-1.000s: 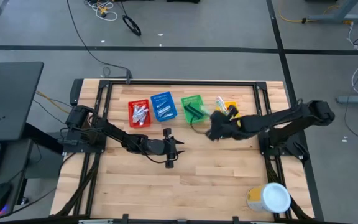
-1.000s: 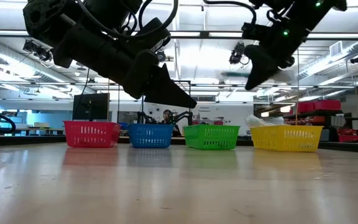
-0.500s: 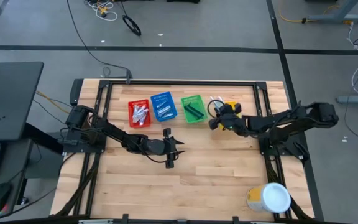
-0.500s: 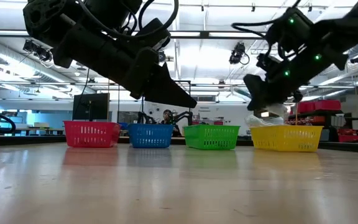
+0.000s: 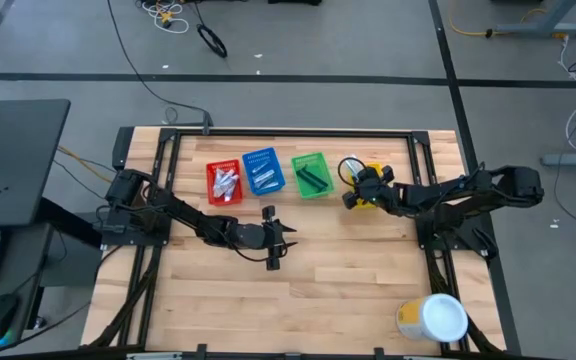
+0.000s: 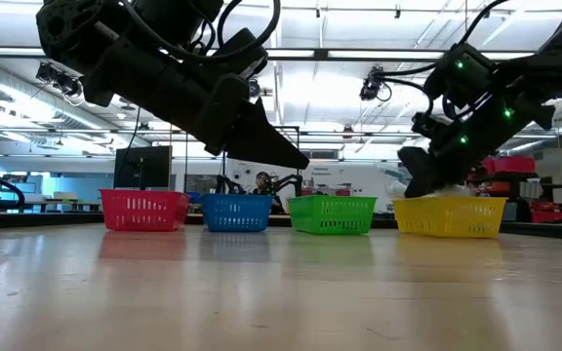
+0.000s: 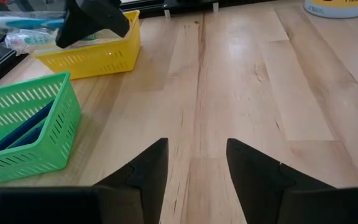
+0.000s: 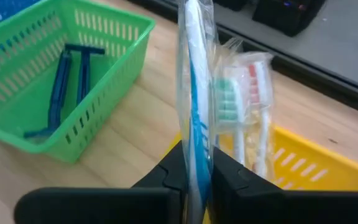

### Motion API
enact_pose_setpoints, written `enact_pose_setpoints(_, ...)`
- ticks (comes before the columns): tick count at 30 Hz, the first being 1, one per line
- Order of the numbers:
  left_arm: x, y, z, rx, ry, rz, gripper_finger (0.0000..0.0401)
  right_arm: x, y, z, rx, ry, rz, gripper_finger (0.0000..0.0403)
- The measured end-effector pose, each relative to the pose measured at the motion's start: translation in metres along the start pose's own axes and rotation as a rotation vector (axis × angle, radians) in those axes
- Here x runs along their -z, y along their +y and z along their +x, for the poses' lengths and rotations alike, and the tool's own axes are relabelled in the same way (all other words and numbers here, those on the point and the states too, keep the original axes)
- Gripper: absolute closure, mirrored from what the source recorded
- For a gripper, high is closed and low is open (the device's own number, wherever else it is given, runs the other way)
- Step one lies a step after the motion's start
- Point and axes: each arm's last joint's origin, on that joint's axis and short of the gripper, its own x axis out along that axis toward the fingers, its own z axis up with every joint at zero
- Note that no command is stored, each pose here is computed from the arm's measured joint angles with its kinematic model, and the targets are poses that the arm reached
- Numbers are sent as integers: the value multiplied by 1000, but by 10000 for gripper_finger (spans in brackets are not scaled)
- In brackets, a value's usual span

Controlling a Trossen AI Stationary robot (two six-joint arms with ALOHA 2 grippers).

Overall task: Pick & Place Travel size toiletries
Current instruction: Put the toothbrush into the yellow bin, then return to Home Position

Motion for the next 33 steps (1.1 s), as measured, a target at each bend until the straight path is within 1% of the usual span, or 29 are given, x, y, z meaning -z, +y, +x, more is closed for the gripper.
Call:
enact_pose_setpoints(4, 0, 0, 0, 0, 0, 0, 227, 3, -1, 1, -34, 35, -20, 347)
enact_pose_setpoints(12, 0, 0, 0, 0, 0, 0, 227, -1, -3, 3, -24, 22, -38, 307)
enact_pose_setpoints(14, 0, 0, 0, 0, -1, -1, 227, -6, -2, 2, -29, 7, -44, 299)
enact_pose_setpoints(18, -1, 0, 0, -1, -5, -25, 227, -26, 1, -5, -48, -41, -71, 293)
enact_pose_setpoints(22, -6, 2, -5, -7, -11, -31, 228, -40, -2, -17, -46, -14, -104, 293)
enact_pose_setpoints(25, -15, 6, -13, -15, -8, -38, 236, -46, -7, -28, -72, 33, -111, 293)
enact_pose_setpoints(27, -24, 10, -23, -49, 4, -31, 247, -50, -9, -36, -108, 56, -99, 293)
enact_pose_setpoints(29, -34, 15, -38, -95, 14, -24, 263, -56, -11, -45, -178, 66, -81, 293)
enact_pose_setpoints(31, -45, 21, -55, -137, 13, -11, 284, -63, -11, -57, -276, 48, -81, 302)
enact_pose_setpoints(33, -56, 26, -74, -142, 19, 19, 309, -71, -10, -72, -395, 8, -116, 322)
